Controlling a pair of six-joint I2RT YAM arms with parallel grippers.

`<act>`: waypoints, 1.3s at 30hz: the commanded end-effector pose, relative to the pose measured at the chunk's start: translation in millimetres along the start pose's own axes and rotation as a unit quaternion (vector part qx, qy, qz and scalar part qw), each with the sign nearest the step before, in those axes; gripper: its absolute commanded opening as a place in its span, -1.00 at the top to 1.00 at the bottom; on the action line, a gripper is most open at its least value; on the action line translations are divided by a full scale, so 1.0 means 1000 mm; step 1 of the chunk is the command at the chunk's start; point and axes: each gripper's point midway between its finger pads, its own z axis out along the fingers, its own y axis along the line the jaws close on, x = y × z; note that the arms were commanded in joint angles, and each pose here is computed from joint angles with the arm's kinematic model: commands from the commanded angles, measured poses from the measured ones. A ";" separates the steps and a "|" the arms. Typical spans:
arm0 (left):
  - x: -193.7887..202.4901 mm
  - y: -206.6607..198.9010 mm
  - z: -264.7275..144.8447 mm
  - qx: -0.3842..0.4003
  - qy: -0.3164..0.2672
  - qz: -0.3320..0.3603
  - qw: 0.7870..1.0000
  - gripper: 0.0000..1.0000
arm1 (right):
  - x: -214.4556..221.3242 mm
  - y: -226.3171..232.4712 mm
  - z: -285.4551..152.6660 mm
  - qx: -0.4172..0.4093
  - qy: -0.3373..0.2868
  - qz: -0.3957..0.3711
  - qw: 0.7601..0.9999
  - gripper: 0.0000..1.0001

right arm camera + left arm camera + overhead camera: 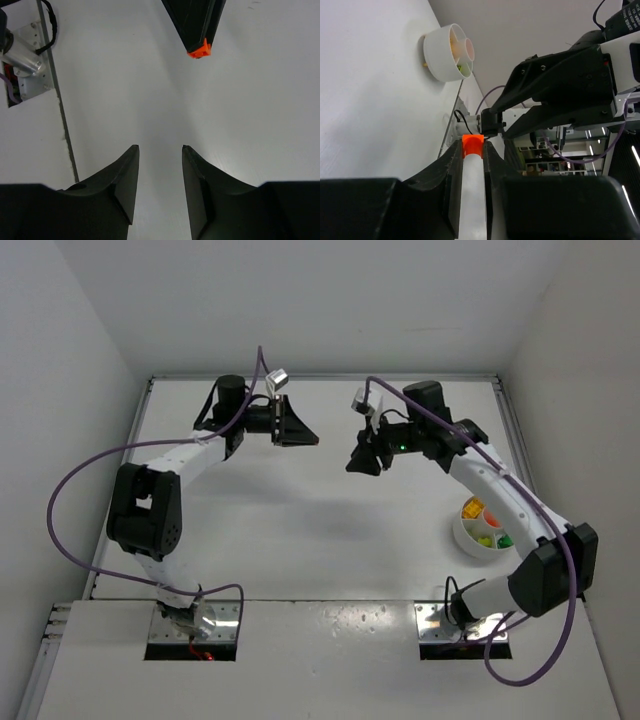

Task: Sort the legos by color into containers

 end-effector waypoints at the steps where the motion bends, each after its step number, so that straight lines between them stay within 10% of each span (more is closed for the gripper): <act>1: 0.009 -0.009 0.002 0.018 0.017 -0.002 1.000 0.88 | -0.036 -0.008 0.009 0.020 -0.032 -0.083 0.996 0.20; 39: 0.052 -0.016 0.014 0.028 0.077 -0.011 0.997 0.88 | -0.035 0.004 0.070 -0.043 -0.017 -0.173 0.984 0.34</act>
